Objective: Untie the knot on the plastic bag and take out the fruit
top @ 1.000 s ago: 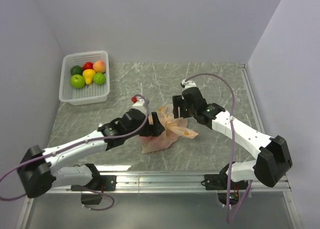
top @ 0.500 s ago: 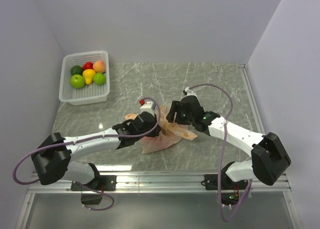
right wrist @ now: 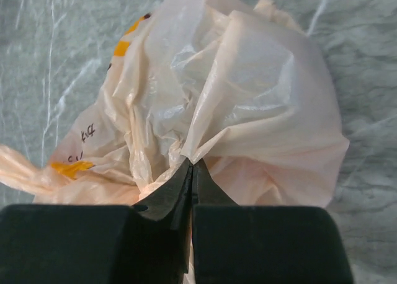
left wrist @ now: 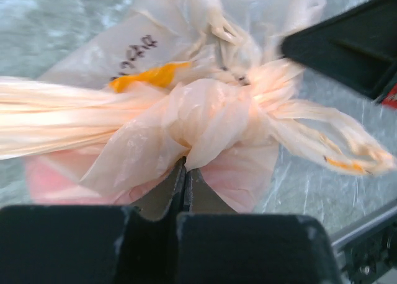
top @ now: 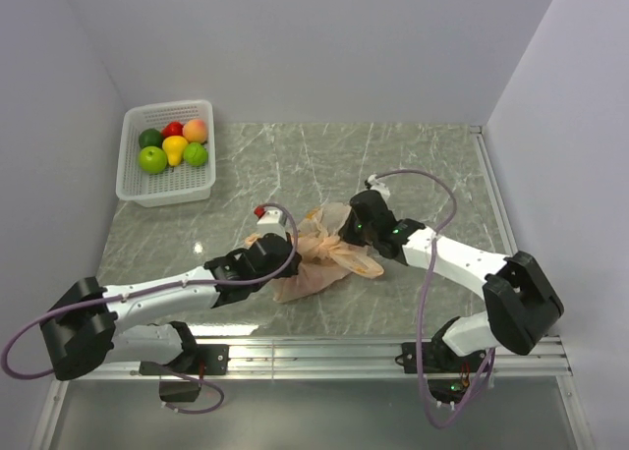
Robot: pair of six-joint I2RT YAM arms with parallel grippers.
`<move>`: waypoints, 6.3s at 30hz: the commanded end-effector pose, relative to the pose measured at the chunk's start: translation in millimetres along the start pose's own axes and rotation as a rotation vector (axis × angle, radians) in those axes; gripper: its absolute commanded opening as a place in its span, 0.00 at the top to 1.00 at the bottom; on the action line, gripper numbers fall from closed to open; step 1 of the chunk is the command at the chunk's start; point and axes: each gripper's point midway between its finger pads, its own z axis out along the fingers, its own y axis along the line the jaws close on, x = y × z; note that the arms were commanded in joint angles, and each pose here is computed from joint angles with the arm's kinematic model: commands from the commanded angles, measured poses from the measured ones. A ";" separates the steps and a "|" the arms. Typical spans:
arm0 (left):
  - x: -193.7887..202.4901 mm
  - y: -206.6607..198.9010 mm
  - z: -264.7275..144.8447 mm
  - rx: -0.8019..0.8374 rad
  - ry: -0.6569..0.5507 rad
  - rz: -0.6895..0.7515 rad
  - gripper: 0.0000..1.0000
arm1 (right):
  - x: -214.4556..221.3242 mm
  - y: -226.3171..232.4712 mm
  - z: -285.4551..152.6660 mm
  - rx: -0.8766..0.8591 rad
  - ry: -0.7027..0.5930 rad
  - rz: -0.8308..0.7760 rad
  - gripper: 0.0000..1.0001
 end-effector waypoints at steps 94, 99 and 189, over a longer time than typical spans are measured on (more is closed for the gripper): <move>-82.1 -49.3 -20.4 0.188 0.105 0.700 0.03 | -43.2 39.7 -139.4 -0.465 -0.380 -0.500 1.00; -92.9 -18.6 0.6 -0.027 0.025 0.604 0.53 | -40.8 37.4 -137.6 -0.460 -0.383 -0.458 1.00; -174.2 37.1 -132.7 0.148 -0.472 -0.252 0.01 | -46.1 97.8 -43.9 -0.155 -0.203 -0.390 1.00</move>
